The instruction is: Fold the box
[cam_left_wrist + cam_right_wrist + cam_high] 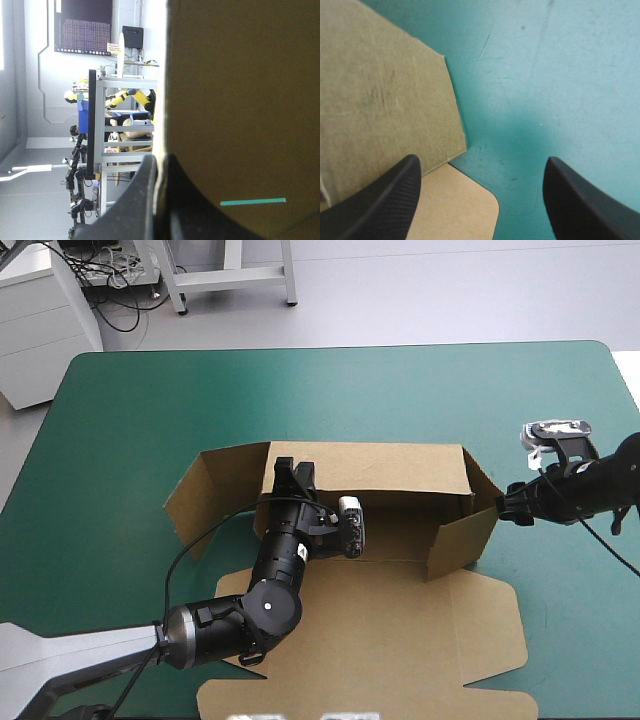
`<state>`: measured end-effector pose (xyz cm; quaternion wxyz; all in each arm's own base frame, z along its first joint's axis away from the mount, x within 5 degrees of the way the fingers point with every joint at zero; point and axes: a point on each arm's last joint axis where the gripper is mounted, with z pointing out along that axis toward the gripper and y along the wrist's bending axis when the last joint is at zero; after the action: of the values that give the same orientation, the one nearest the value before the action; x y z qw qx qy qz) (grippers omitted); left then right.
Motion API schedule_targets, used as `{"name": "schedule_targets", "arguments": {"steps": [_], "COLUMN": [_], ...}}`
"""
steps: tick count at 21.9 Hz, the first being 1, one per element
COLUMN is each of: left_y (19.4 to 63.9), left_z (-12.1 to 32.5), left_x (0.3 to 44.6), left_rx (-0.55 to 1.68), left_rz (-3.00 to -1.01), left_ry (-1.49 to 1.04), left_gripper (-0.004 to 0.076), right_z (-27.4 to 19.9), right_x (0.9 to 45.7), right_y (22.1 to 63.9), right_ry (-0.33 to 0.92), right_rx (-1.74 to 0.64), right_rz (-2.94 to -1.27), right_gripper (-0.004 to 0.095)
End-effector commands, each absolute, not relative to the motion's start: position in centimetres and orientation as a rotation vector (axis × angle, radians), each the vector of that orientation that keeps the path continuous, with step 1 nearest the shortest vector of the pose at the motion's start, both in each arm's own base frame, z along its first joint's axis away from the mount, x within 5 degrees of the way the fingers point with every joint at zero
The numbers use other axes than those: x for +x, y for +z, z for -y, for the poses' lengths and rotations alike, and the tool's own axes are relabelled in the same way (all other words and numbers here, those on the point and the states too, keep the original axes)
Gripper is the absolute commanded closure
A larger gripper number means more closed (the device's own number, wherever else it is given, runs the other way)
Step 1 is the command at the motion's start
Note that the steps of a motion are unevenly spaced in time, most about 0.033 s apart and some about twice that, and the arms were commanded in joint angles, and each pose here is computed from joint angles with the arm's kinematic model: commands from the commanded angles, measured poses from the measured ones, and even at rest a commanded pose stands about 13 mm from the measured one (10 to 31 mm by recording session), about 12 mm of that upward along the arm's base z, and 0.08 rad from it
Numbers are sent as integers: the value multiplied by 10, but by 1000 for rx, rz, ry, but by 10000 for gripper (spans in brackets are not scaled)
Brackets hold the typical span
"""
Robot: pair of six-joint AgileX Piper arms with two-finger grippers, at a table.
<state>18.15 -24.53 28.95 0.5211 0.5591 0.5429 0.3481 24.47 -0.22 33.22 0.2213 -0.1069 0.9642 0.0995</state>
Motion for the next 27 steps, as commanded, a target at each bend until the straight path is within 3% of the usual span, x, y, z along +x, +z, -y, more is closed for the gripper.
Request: {"name": "schedule_targets", "arguments": {"steps": [1, 7, 12, 16, 27], "left_y": [313, 313, 313, 313, 313], "left_z": [243, 244, 244, 244, 244], "left_x": [181, 180, 180, 180, 180], "left_rx": [1251, 1256, 1256, 1256, 1256], "left_rz": [-1253, -1250, -1248, -1248, -1247], "left_ry": [846, 839, 840, 840, 840], "left_gripper": [756, 756, 756, 756, 756], "right_z": [-3, -15, -17, -25, -29], "right_x": [231, 228, 228, 223, 224], "right_y": [345, 346, 346, 331, 313], "right_ry": [298, 426, 456, 572, 602], "right_rx": [-414, -599, -605, -654, -606], "right_rz": [-2575, -2469, -2468, -2431, -2362], "right_gripper": [264, 264, 264, 264, 264]}}
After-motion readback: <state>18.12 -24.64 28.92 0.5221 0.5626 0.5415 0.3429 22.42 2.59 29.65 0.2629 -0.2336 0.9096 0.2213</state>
